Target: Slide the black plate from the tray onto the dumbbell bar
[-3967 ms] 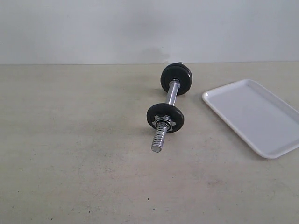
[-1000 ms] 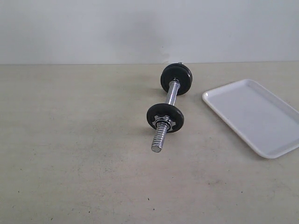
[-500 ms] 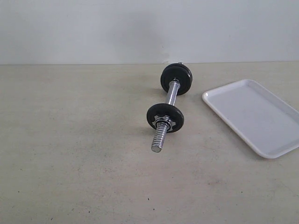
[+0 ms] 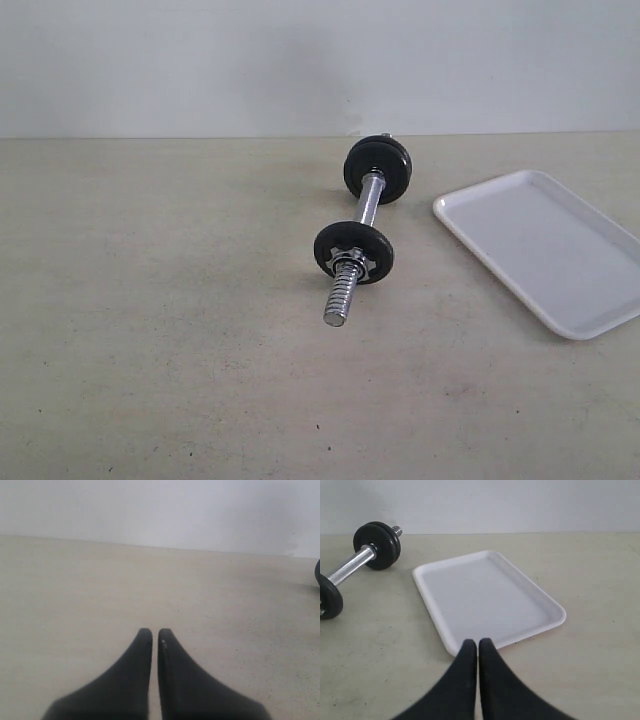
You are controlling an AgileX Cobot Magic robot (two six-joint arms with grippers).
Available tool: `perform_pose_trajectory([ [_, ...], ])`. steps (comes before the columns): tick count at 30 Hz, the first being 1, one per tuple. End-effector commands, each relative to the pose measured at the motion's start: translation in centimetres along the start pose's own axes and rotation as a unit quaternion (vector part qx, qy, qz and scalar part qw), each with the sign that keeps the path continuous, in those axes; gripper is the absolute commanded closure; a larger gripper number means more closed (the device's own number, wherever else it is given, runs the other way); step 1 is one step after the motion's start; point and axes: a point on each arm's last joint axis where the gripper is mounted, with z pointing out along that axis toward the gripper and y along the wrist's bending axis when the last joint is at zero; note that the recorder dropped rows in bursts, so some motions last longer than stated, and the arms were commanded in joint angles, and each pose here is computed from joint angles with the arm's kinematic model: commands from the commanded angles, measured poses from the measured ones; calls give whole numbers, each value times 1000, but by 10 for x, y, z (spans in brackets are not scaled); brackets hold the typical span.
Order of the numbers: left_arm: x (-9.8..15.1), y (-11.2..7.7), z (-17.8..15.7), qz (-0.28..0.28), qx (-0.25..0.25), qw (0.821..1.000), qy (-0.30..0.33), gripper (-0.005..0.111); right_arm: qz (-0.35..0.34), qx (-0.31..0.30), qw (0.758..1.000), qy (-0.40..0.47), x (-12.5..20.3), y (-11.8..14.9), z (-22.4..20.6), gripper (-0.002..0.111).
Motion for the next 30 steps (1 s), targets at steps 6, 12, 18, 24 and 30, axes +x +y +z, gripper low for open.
perform_pose_trajectory([
  [6, 0, 0, 0, 4, -2, 1000, -3, 102, -11, -19, 1000, -4, -1, 2, 0, 109],
  [12, 0, 0, 0, 4, -2, 1000, -2, 102, -12, -15, 1000, -4, -1, 2, 0, 109],
  [18, 0, 0, 0, 4, -2, 1000, -2, 102, -9, -4, 1000, -4, -1, 0, 0, 109],
  [24, 0, 0, 0, 4, -2, 1000, -2, 102, -9, -4, 1000, -4, -1, 0, 0, 109],
  [30, 0, 0, 0, 4, -2, 1000, -2, 102, -10, -5, 1000, -2, 0, 0, 0, 109],
])
